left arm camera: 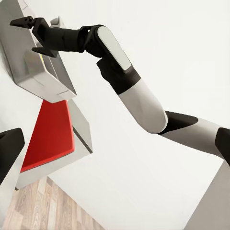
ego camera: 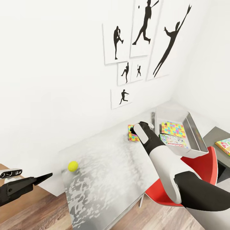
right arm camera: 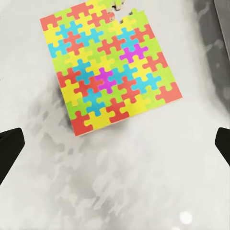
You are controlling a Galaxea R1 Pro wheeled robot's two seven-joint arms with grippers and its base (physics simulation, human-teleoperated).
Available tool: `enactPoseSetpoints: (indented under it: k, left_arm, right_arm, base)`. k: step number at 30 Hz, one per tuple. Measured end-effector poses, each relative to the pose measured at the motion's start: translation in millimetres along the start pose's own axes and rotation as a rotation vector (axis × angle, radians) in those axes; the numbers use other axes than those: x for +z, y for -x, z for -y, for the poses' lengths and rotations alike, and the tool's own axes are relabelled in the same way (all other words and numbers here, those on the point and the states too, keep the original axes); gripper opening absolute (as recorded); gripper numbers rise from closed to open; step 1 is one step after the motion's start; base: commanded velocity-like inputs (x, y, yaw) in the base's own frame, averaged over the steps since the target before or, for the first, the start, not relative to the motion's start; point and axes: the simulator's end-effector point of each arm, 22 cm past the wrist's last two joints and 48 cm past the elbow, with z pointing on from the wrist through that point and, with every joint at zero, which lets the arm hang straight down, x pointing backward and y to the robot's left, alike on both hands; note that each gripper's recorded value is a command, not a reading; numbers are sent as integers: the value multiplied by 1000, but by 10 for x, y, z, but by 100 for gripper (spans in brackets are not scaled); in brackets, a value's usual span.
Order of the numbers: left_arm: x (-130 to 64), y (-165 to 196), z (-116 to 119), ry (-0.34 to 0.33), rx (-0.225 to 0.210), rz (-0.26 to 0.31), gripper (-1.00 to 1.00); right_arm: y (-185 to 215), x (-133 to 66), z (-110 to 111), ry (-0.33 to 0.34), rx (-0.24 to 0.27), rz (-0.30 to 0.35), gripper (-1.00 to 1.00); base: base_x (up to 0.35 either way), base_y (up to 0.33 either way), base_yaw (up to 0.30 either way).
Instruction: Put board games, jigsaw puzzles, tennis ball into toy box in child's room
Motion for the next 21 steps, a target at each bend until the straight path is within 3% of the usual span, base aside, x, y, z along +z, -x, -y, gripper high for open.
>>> enactPoseSetpoints:
  k: [10, 21]
  left_arm:
    - [0, 0, 0, 0, 0, 0, 100]
    - [-10, 11, 2, 1, 2, 4, 100]
  right_arm:
    - [-1, 0, -2, 0, 0, 0, 100]
    - [1, -2, -3, 0, 0, 0, 100]
  base:
    - [0, -3, 0]
    - [0, -133, 1]
